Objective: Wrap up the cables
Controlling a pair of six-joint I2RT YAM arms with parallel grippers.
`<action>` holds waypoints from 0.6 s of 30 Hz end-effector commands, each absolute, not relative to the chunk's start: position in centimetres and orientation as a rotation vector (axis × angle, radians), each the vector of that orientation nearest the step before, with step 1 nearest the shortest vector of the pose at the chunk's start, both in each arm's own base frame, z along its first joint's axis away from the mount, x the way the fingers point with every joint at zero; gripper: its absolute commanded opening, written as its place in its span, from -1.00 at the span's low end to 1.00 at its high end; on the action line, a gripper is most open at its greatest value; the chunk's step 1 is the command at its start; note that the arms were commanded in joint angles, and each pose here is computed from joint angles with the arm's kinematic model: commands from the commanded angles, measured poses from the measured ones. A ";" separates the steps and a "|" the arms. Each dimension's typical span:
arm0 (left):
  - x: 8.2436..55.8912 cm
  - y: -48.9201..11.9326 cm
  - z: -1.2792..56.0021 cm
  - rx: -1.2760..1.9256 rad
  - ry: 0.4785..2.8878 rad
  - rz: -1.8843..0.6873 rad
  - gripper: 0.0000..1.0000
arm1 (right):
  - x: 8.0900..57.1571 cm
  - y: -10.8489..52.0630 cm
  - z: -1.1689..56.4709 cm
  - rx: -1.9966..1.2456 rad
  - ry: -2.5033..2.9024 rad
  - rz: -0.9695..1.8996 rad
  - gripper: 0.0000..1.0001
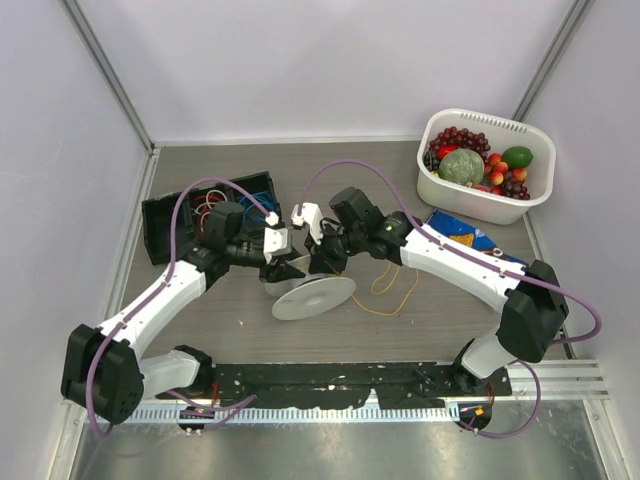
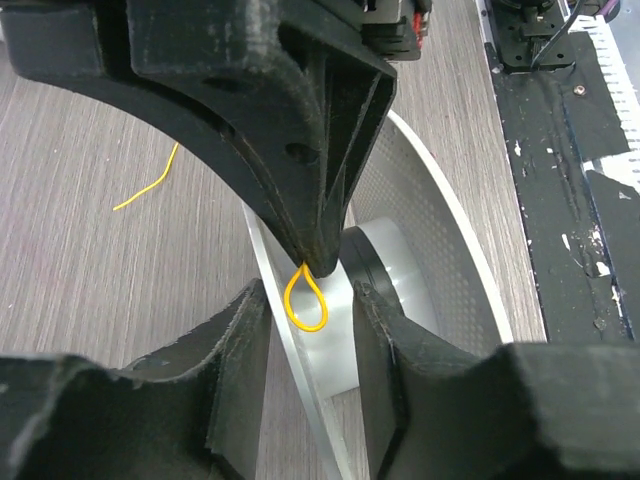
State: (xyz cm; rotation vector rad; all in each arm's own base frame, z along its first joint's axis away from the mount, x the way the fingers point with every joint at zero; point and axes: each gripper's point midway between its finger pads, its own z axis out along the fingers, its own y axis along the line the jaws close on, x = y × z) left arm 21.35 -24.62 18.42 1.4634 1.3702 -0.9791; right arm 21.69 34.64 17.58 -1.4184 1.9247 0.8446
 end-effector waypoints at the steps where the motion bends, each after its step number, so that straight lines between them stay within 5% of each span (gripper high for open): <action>1: 22.0 -24.9 18.5 1.477 1.343 -0.945 -0.21 | 22.2 35.5 18.3 -1.391 1.884 0.854 -0.99; 11: 22.1 -25.0 18.6 1.481 1.347 -0.928 -0.50 | 22.2 35.5 18.4 -1.388 1.886 0.858 -0.99; 18: 21.9 -25.4 18.7 1.486 1.343 -0.917 -0.27 | 22.3 35.6 18.3 -1.380 1.894 0.858 -0.99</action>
